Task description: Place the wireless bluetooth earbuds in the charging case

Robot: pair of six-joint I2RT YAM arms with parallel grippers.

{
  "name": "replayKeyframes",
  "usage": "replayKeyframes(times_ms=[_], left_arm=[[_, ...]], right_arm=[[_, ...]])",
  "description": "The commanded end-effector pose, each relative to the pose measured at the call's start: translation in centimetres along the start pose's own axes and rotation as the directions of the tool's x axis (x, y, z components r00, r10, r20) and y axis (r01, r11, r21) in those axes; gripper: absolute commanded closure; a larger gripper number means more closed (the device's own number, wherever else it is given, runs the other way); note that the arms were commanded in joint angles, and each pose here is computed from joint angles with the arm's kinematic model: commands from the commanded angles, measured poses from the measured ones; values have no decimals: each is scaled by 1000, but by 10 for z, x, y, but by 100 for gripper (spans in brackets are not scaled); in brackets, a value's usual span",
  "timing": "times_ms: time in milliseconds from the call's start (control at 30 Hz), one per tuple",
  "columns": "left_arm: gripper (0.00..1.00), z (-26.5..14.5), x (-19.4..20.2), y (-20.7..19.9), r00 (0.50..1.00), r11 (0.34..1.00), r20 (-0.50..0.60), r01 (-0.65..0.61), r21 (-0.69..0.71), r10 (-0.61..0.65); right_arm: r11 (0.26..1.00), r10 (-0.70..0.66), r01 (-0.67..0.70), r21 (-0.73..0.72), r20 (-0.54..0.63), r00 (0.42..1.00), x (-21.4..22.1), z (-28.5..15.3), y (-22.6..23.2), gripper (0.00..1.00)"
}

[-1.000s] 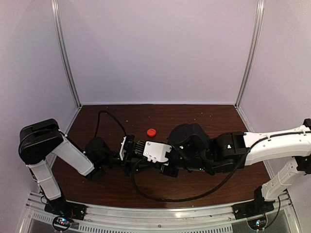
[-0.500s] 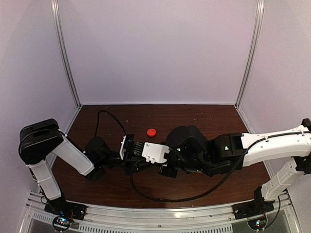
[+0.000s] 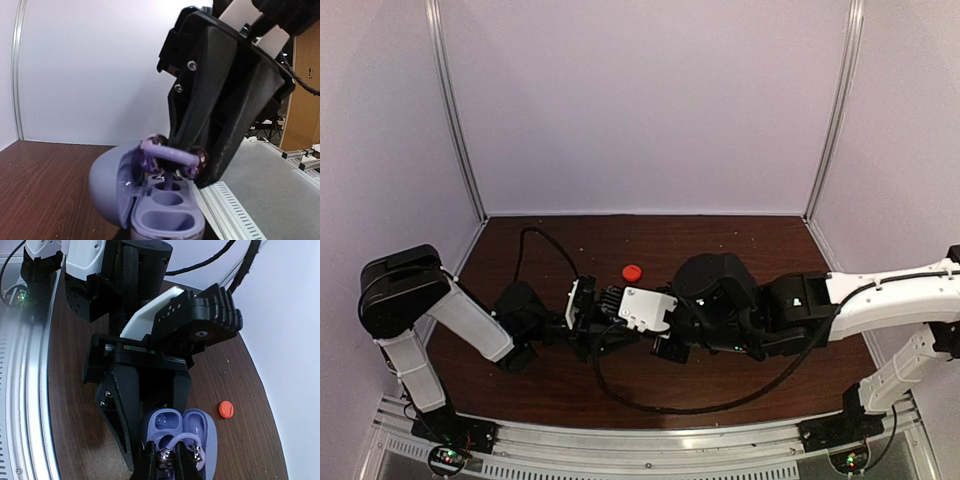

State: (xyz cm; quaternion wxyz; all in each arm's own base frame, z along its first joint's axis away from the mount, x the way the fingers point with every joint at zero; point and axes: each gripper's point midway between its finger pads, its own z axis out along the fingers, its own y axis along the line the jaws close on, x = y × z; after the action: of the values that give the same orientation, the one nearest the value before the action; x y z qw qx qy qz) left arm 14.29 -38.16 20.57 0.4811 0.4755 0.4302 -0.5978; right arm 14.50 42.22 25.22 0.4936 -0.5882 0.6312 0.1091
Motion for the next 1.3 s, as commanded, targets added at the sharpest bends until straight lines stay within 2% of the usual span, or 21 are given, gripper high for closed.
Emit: replayKeyframes(times_ms=[0, 167, 567, 1033, 1267], left_arm=[[100, 1, -22, -13, 995, 995, 74, -71, 69, 66], [100, 1, -24, -20, 996, 991, 72, -60, 116, 52], [100, 5, -21, -40, 1000, 967, 22, 13, 253, -19], [100, 10, -14, -59, 998, 933, -37, 61, 354, -51], [100, 12, -9, -59, 996, 931, -57, 79, 357, -63]], right_arm=[[996, 60, -49, -69, 157, 986, -29, -28, -8, 100], [979, 86, -38, -201, 236, 968, -40, -43, 1, 100], [886, -54, 149, -439, 221, 974, -37, -47, 46, 95], [870, -130, 194, -453, 170, 977, -24, -35, 52, 95], [868, -139, 210, -450, 185, 973, -34, -39, 48, 96]])
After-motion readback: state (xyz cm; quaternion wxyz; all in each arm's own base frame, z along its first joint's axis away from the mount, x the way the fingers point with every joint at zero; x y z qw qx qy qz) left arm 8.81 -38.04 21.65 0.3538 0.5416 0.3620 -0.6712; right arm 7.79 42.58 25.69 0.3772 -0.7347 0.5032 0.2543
